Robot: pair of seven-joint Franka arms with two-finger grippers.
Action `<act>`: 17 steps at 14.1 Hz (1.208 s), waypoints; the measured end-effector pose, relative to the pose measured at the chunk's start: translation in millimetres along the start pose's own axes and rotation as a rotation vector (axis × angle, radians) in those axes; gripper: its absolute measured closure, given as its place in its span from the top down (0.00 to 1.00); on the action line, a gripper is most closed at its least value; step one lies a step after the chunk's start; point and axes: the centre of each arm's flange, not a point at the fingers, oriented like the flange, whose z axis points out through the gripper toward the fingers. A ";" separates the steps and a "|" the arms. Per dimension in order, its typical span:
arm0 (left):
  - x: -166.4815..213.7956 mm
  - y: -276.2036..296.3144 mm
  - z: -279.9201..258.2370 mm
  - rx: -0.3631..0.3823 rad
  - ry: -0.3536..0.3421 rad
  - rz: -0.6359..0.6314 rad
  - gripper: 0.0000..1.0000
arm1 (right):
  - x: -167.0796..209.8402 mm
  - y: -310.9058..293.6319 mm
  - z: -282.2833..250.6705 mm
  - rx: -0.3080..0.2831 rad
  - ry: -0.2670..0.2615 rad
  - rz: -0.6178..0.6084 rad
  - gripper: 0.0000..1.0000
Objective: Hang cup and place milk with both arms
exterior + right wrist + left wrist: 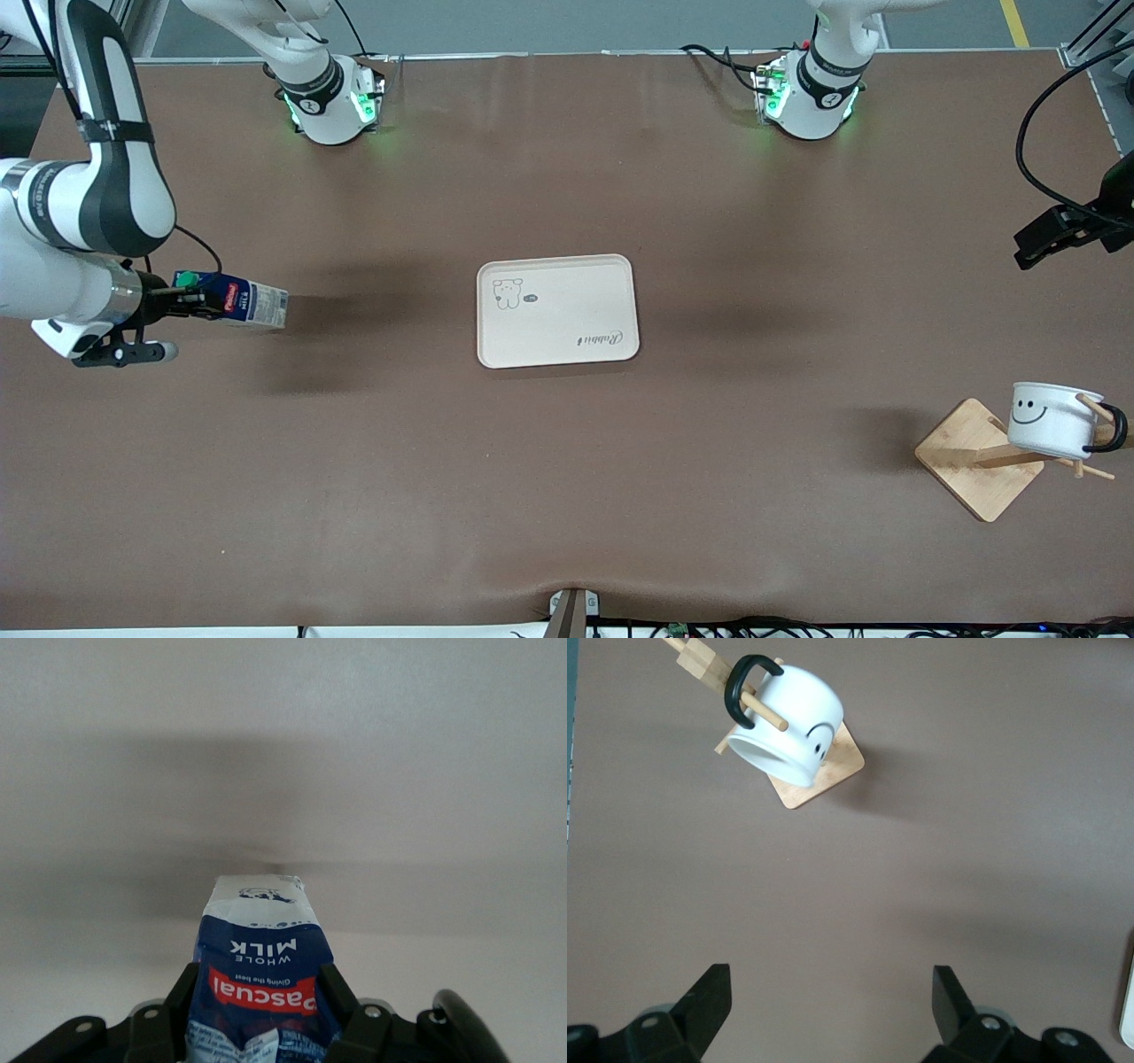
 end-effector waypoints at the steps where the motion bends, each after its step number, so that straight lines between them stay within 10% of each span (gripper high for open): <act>1: -0.2 -1.0 -1.0 0.000 0.002 -0.001 1.00 | -4.3 2.4 2.9 -0.008 0.009 0.001 0.59; 14: -1.1 16.4 4.7 -0.077 -0.059 0.013 1.00 | -21.3 6.5 49.3 -0.009 0.032 0.103 0.58; 17: -8.6 34.6 6.9 -0.073 -0.098 0.050 1.00 | -21.9 7.1 50.7 -0.013 0.028 0.103 0.84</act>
